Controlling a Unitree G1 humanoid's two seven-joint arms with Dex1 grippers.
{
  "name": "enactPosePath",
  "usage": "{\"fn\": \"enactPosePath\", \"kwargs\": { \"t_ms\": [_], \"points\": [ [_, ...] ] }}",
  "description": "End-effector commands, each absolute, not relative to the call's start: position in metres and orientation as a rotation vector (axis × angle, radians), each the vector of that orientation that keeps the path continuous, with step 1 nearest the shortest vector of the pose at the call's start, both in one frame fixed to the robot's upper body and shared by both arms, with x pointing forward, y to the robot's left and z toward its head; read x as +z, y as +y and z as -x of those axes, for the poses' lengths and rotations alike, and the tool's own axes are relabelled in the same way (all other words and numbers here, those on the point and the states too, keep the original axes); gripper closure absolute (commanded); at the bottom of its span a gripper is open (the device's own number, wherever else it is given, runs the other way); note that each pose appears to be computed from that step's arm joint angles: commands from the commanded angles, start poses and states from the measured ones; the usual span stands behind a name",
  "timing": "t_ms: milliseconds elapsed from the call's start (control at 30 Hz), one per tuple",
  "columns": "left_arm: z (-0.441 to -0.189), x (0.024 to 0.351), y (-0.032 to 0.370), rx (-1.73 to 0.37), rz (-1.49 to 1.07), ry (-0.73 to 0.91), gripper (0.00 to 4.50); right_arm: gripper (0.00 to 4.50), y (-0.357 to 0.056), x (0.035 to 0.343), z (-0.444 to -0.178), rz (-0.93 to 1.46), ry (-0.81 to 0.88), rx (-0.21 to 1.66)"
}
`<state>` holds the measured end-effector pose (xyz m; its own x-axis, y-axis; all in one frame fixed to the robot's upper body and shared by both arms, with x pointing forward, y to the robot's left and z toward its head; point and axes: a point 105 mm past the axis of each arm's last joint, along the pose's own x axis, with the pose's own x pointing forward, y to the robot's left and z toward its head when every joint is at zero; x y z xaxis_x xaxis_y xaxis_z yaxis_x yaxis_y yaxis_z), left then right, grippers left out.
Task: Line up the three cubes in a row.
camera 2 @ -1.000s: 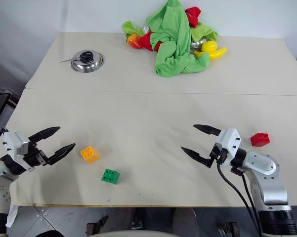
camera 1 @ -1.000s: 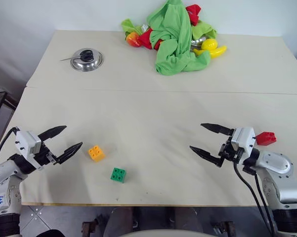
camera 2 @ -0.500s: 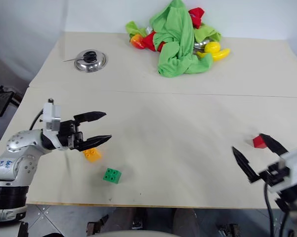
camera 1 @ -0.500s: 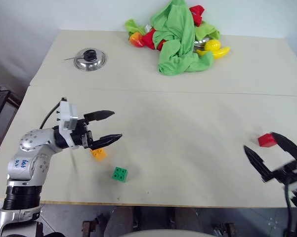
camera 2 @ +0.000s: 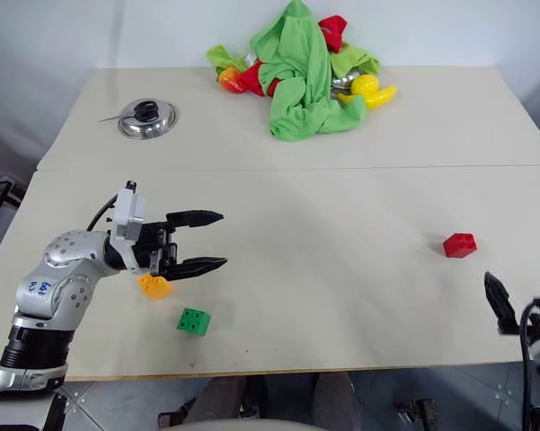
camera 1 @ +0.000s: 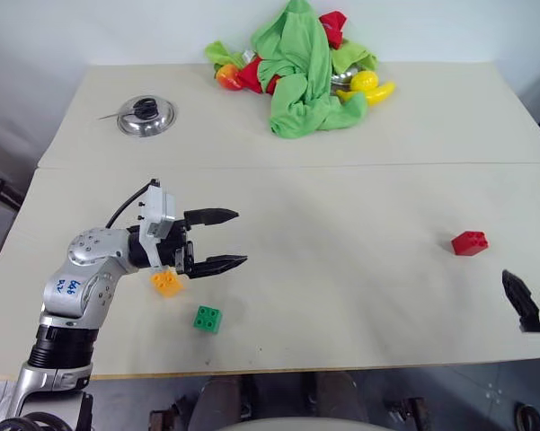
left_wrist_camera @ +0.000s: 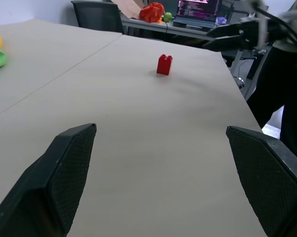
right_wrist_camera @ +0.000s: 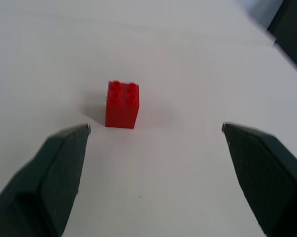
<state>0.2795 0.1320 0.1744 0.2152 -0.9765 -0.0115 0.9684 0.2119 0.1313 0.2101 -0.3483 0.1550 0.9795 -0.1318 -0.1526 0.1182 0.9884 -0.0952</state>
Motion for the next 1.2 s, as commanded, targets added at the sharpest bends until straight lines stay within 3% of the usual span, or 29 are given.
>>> {"fn": "enactPosePath", "kwargs": {
  "t_ms": [33,167,433,533,767,800,900,1000,1133,1200],
  "points": [
    [-0.277,0.181,0.128,-1.376,-0.158,-0.118,0.02,0.0,-0.351,0.154,-0.228,0.049,0.275,-0.114],
    [-0.276,0.18,0.126,-1.376,-0.181,-0.123,0.02,0.0,-0.357,0.143,-0.248,0.03,0.39,-0.131],
    [-0.272,0.179,0.132,-1.304,-0.19,-0.156,0.02,0.0,-0.351,0.133,-0.269,-0.003,0.443,-0.093],
    [-0.27,0.178,0.131,-1.293,-0.201,-0.163,0.0,0.59,-0.354,0.126,-0.276,-0.001,0.447,-0.101],
    [-0.27,0.179,0.134,-1.262,-0.206,-0.179,0.0,2.9,-0.345,0.139,-0.288,0.105,0.384,0.016],
    [-0.27,0.179,0.134,-1.26,-0.206,-0.179,0.0,3.02,-0.343,0.143,-0.29,0.122,0.363,0.039],
    [-0.272,0.178,0.136,-1.249,-0.207,-0.178,0.0,3.02,-0.325,0.162,-0.296,0.234,0.272,0.203],
    [-0.273,0.177,0.138,-1.242,-0.205,-0.174,0.0,3.02,-0.268,0.18,-0.282,0.329,0.175,0.668],
    [-0.277,0.177,0.141,-1.235,-0.196,-0.168,0.0,3.02,-0.239,0.158,-0.266,0.499,0.324,1.076],
    [-0.279,0.177,0.142,-1.236,-0.196,-0.165,0.0,3.02,-0.234,0.148,-0.266,0.563,0.366,1.195]
  ]
}}
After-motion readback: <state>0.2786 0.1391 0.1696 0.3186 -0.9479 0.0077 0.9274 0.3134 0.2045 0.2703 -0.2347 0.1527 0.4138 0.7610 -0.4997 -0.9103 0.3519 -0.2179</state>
